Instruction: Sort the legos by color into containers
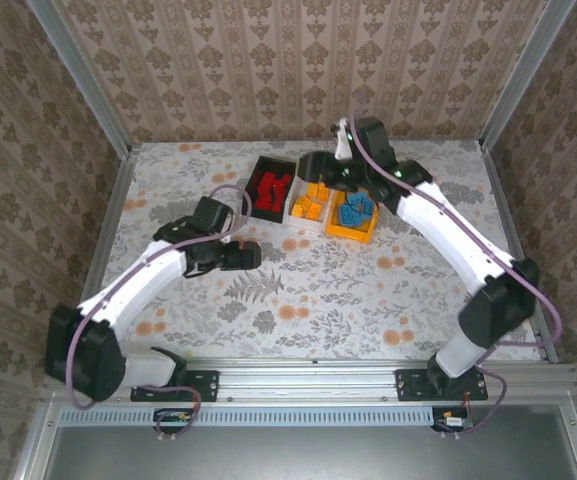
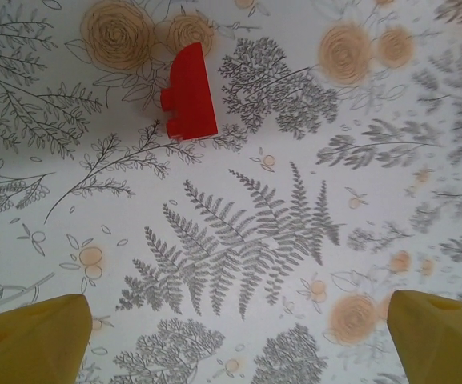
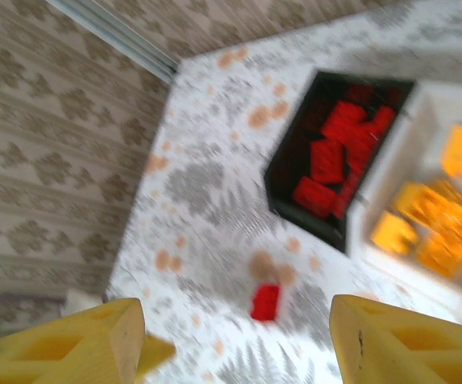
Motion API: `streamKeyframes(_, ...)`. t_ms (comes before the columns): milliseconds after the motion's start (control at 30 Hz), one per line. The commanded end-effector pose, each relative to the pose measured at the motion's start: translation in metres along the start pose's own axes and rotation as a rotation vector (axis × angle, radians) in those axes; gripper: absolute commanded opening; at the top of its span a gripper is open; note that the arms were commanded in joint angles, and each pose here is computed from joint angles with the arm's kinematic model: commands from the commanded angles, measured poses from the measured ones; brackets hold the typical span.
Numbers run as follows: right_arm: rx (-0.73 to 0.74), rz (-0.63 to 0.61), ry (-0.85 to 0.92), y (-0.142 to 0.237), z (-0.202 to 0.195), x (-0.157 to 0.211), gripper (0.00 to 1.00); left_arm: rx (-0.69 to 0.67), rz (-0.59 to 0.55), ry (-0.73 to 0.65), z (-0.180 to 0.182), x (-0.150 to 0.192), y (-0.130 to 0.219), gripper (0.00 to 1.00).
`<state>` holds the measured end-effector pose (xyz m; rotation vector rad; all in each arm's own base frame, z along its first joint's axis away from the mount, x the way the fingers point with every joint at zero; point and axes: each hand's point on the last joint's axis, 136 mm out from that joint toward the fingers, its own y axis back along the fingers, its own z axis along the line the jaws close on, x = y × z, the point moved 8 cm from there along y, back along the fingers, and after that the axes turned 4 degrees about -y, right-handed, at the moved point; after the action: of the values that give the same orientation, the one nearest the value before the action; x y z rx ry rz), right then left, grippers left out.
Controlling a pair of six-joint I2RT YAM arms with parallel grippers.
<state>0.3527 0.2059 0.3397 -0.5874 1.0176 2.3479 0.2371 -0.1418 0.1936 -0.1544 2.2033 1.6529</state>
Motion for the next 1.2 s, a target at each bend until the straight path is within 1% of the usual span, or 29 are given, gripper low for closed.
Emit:
streamKeyframes(0, 0.151, 0.062, 0.058, 0.012, -0.043, 0.039, 0.65, -0.127, 0.002, -0.045, 0.007, -0.012, -0.012, 0.93)
streamKeyframes(67, 0.18, 0.096, 0.048, 0.021, -0.063, 0.063, 0.65, -0.16, 0.021, -0.053, 0.009, -0.017, -0.024, 0.92)
streamKeyframes(100, 0.178, 0.093, 0.049, 0.031, -0.066, 0.071, 0.66, -0.171, 0.028, -0.055, 0.01, -0.02, -0.029, 0.91)
streamKeyframes(200, 0.209, 0.146, 0.055, 0.042, -0.083, 0.096, 0.66, -0.198, 0.054, -0.064, 0.011, -0.031, -0.045, 0.86)
streamKeyframes(300, 0.23, 0.156, 0.045, 0.051, -0.095, 0.109, 0.66, -0.205, 0.081, -0.072, 0.01, -0.041, -0.061, 0.83)
streamKeyframes(333, 0.232, 0.152, 0.04, 0.054, -0.098, 0.111, 0.66, -0.207, 0.086, -0.072, 0.01, -0.045, -0.066, 0.81)
streamKeyframes(600, 0.202, 0.126, 0.021, 0.065, -0.097, 0.115, 0.66, -0.206, 0.138, -0.074, 0.012, -0.06, -0.097, 0.64)
streamKeyframes(700, 0.203, 0.123, 0.02, 0.066, -0.097, 0.114, 0.66, -0.199, 0.153, -0.071, 0.014, -0.061, -0.104, 0.57)
streamKeyframes(767, 0.203, 0.122, 0.016, 0.067, -0.097, 0.115, 0.67, -0.195, 0.161, -0.067, 0.016, -0.061, -0.108, 0.48)
streamKeyframes(833, 0.202, 0.121, 0.011, 0.067, -0.097, 0.115, 0.67, -0.195, 0.172, -0.06, 0.019, -0.059, -0.112, 0.44)
streamKeyframes(900, 0.197, 0.116, 0.008, 0.069, -0.096, 0.114, 0.67, -0.193, 0.179, -0.055, 0.021, -0.058, -0.115, 0.41)
streamKeyframes(967, 0.193, 0.109, 0.002, 0.07, -0.095, 0.114, 0.67, -0.186, 0.179, -0.054, 0.021, -0.057, -0.114, 0.38)
streamKeyframes(1033, 0.19, 0.107, 0.002, 0.07, -0.094, 0.113, 0.67, -0.179, 0.173, -0.055, 0.02, -0.059, -0.111, 0.33)
streamKeyframes(1100, 0.188, 0.106, -0.003, 0.071, -0.093, 0.112, 0.67, -0.169, 0.16, -0.055, 0.018, -0.062, -0.105, 0.32)
streamKeyframes(1167, 0.186, 0.101, -0.006, 0.072, -0.092, 0.111, 0.68, -0.16, 0.134, -0.032, 0.024, -0.071, -0.094, 0.29)
